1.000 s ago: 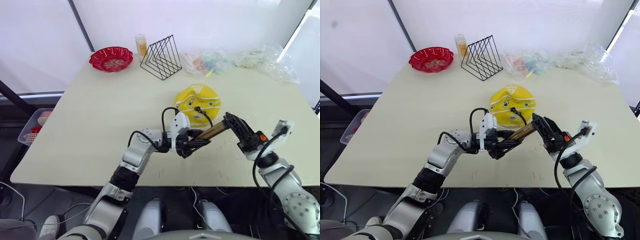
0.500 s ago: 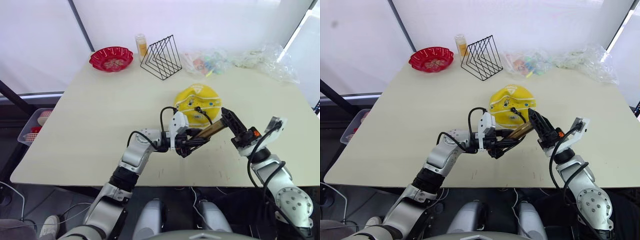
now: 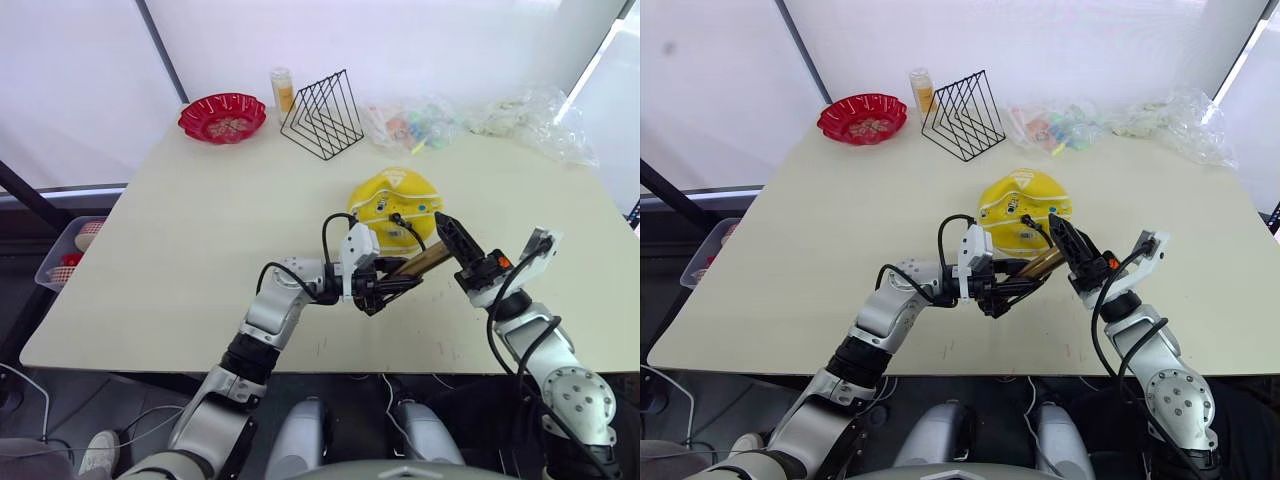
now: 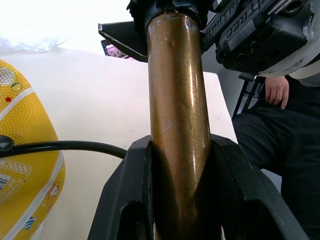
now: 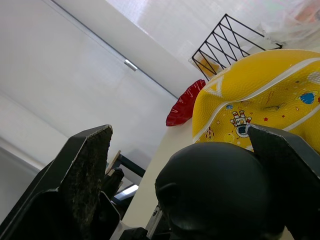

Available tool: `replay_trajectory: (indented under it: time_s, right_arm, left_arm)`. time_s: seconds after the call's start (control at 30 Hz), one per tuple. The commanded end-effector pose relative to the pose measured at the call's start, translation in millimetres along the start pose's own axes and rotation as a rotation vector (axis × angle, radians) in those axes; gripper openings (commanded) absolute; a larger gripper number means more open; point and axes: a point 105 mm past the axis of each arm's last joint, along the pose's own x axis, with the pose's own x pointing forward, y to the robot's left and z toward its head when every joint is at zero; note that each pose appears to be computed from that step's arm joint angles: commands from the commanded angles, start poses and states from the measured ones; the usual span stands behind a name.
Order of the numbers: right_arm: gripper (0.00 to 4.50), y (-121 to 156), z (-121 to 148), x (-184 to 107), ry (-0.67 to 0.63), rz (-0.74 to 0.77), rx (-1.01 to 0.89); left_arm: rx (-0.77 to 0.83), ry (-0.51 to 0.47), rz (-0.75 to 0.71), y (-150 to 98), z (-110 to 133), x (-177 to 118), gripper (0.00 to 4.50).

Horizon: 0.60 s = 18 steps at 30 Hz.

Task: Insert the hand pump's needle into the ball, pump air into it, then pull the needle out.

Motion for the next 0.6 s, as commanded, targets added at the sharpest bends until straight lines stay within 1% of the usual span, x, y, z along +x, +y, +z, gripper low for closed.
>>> replay_trajectory:
  time_s: [0.03,0.27,0.3,0.33,0.37,0.43,0.47,0.6]
  right_arm:
    - [4.50,15.4,9.0,3.3,-0.032,0.072,-0.006]
    - [4.50,18.2,12.3,2.6,-0.046,0.088,-0.003]
    - [3.98,18.7,12.1,2.6,-0.044,0.090,-0.004]
    - [3.78,19.0,11.1,2.5,-0.037,0.092,-0.011]
    - [3.37,18.9,10.6,2.4,-0.034,0.092,-0.014]
    - [2.39,18.6,10.1,2.2,-0.032,0.090,-0.016]
    - [2.06,18.2,10.1,2.2,-0.032,0.088,-0.017]
    - [2.06,17.2,10.2,2.3,-0.029,0.084,-0.030]
  left_arm:
    - [0.028,-0.020,-0.018,-4.2,5.5,3.6,1.06]
    - [0.025,-0.008,-0.007,-1.9,1.0,3.3,1.06]
    - [0.025,-0.007,-0.006,-1.7,0.6,3.5,1.06]
    - [0.026,-0.005,-0.006,-1.7,0.0,3.5,1.06]
    - [0.026,-0.005,-0.006,-1.6,-0.5,3.5,1.06]
    - [0.027,-0.004,-0.007,-1.7,-1.1,3.4,1.06]
    - [0.026,-0.002,-0.006,-1.6,-1.8,3.2,1.06]
    - [0.017,0.007,-0.006,-1.2,-4.8,2.1,1.06]
